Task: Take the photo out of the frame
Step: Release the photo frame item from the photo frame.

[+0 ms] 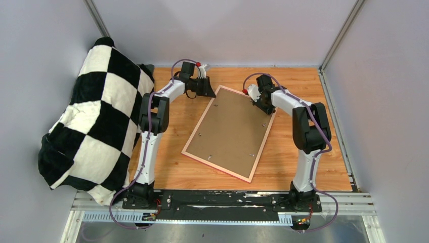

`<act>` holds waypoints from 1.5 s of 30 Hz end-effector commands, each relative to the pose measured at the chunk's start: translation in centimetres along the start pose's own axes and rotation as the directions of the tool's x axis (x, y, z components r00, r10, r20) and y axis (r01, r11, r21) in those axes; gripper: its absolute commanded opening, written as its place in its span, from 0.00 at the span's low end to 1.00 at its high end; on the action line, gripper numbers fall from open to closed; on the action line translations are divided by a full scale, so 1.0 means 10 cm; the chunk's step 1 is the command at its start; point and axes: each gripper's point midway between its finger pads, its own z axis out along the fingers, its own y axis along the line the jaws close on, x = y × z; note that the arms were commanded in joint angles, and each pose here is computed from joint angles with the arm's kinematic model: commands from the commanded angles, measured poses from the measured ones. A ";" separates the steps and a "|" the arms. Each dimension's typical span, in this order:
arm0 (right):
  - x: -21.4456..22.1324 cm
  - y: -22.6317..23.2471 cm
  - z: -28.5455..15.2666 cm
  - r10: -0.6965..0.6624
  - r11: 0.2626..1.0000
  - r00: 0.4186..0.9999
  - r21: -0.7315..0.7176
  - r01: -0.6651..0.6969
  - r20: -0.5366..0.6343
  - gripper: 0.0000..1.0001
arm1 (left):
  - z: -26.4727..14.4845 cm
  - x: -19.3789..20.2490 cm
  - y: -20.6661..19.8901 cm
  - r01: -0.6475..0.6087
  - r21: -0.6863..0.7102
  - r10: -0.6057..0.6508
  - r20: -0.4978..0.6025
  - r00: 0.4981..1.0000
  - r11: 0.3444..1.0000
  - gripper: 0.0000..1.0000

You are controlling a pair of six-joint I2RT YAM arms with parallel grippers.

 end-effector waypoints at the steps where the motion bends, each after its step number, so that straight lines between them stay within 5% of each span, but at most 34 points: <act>1: 0.03 0.01 0.00 -0.021 1.000 1.000 0.023 0.021 -0.021 0.00 | 0.26 0.67 0.22 0.094 -0.036 -0.098 -0.153 0.983 0.995 0.00; 45: 0.11 0.32 -0.12 -0.088 0.987 0.996 -0.134 0.083 -0.034 0.00 | 0.26 0.68 0.22 0.094 -0.034 -0.099 -0.154 0.983 0.995 0.00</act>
